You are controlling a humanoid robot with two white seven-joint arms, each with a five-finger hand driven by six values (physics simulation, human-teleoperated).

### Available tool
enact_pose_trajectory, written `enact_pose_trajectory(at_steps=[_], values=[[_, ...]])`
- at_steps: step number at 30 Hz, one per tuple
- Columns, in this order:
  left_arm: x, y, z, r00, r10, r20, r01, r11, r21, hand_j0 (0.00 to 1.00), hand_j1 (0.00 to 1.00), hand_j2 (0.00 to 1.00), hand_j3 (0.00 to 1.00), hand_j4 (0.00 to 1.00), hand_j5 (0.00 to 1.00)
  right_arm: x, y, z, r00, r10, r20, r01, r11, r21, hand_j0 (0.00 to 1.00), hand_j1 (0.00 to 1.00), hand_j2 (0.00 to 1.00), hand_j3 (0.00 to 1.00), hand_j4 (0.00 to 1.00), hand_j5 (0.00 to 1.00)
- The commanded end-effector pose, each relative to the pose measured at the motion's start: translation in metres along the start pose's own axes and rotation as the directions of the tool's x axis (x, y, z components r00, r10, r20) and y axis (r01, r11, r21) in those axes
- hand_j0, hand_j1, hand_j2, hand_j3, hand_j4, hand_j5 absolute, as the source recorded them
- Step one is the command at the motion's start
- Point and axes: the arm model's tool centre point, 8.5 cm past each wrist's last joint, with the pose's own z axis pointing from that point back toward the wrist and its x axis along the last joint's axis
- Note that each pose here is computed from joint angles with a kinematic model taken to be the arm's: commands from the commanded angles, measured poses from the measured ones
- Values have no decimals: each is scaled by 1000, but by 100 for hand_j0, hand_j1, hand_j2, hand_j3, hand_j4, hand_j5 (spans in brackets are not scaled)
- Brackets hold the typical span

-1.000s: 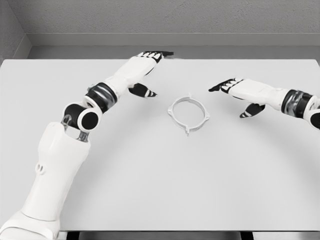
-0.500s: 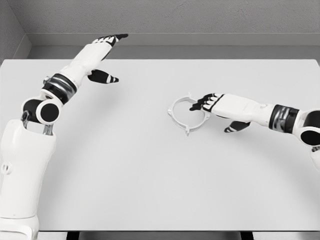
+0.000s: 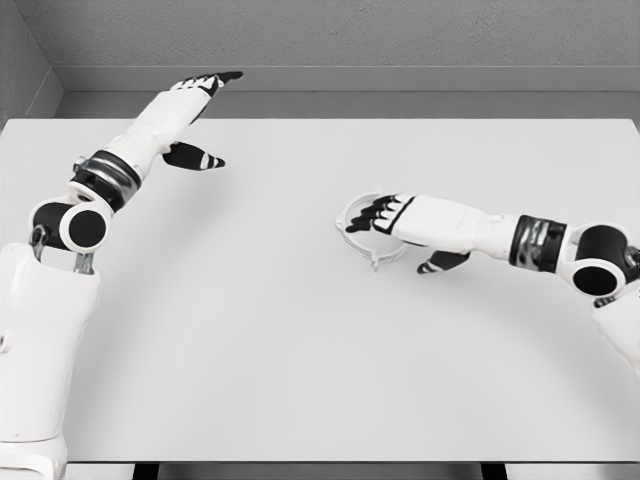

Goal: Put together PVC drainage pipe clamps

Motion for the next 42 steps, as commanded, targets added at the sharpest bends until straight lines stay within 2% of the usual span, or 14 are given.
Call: enact_pose_trajectory(at_steps=[1,7,14,19,42], values=[[-1,1,1,1000,1,-2,-1,1000,4,100,100,100,100,100,100,3,1,-4,1000,-15,14,15,1000,-9,100,100,100,100,100,100],[-2,2,1,1000,3,-3,-3,1000,7,100,100,100,100,100,100,11,0,-22,998,-34,44,36,999,-37,100,100,100,100,100,100],[-1,1,1,1000,3,-2,-3,1000,5,100,100,100,100,100,100,-9,18,-30,994,-108,4,108,994,-9,100,100,100,100,100,100],[-2,-1,2,1000,5,-4,-5,1000,1,100,100,100,100,100,100,-8,21,-40,991,-137,7,137,990,-16,100,100,100,100,100,100],[-1,-3,2,1000,7,-2,-7,1000,-1,100,100,100,100,100,100,-19,19,-48,987,-158,-13,158,987,-8,100,100,100,100,100,100]])
